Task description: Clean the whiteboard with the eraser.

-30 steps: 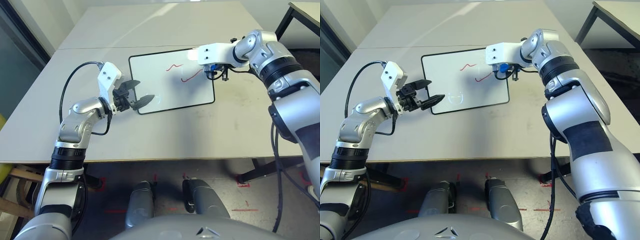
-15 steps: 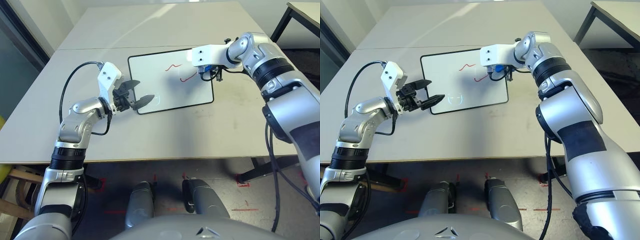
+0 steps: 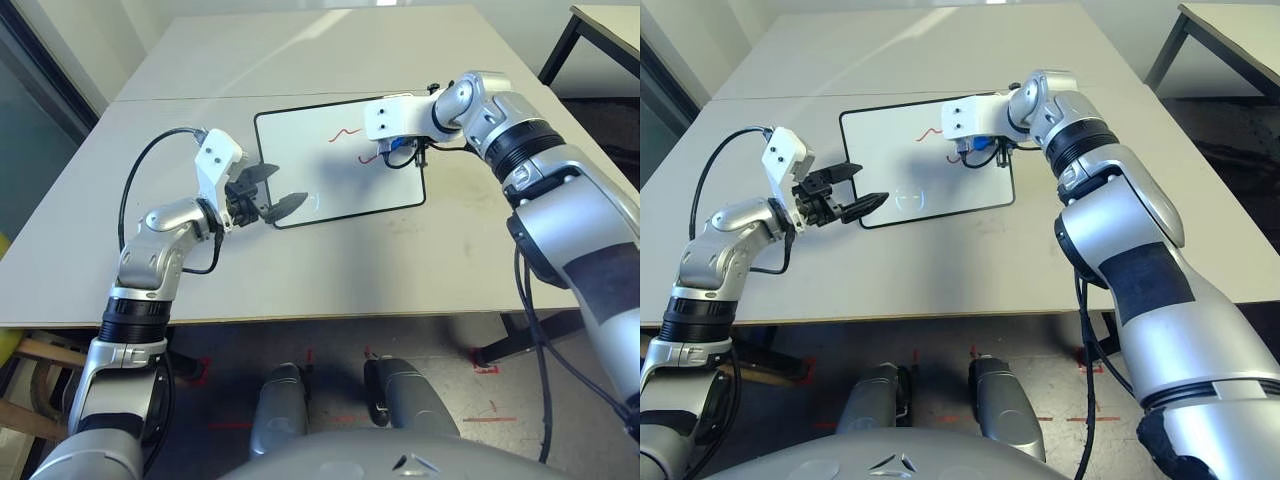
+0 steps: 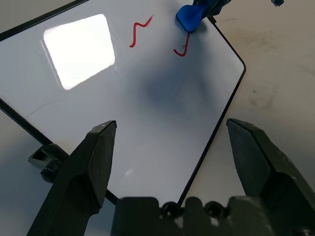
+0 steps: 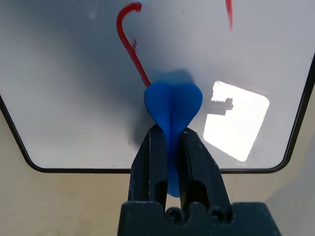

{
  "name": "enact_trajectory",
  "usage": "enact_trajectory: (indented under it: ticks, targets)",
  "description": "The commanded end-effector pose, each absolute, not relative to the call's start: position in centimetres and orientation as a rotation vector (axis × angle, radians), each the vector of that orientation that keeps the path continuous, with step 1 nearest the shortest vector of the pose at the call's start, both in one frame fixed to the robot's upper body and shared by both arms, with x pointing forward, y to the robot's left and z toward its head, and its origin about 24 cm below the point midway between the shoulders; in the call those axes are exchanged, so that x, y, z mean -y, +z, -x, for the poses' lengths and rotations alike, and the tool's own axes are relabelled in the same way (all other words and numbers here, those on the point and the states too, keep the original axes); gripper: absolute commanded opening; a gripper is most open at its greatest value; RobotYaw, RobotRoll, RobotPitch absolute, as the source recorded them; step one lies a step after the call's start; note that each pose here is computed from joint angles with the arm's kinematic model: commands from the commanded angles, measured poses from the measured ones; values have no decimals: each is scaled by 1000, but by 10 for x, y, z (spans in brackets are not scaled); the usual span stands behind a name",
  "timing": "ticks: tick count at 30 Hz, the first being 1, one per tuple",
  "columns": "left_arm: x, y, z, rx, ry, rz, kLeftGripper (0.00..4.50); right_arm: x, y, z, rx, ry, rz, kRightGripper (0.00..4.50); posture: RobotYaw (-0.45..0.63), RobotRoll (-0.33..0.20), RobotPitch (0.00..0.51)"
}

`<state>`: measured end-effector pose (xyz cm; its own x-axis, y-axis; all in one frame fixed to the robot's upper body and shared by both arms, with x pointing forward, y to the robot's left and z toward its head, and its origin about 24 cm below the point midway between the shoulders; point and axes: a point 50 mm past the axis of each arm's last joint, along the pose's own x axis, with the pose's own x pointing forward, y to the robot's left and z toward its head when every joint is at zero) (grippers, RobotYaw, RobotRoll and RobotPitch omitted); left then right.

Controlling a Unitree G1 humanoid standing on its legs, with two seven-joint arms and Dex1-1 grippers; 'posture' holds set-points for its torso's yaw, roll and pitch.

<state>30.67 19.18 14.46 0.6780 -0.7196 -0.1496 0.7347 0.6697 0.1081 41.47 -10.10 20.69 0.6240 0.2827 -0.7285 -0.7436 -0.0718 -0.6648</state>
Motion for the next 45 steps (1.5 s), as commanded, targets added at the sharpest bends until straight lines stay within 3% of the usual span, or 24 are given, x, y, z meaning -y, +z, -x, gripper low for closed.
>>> enact_trajectory:
  ticks: [1,31,45]
  targets:
    - [-190,145,-304,-86,-822,-166,4500,91,199,-412,-436,938,1414,93,-40,0,81]
    - [-185,141,-305,-86,-826,-149,4500,57,192,-406,-411,1017,1417,90,-39,0,80]
    - [-183,141,-307,-77,-830,-149,4500,83,185,-409,-464,974,1501,90,-48,0,69]
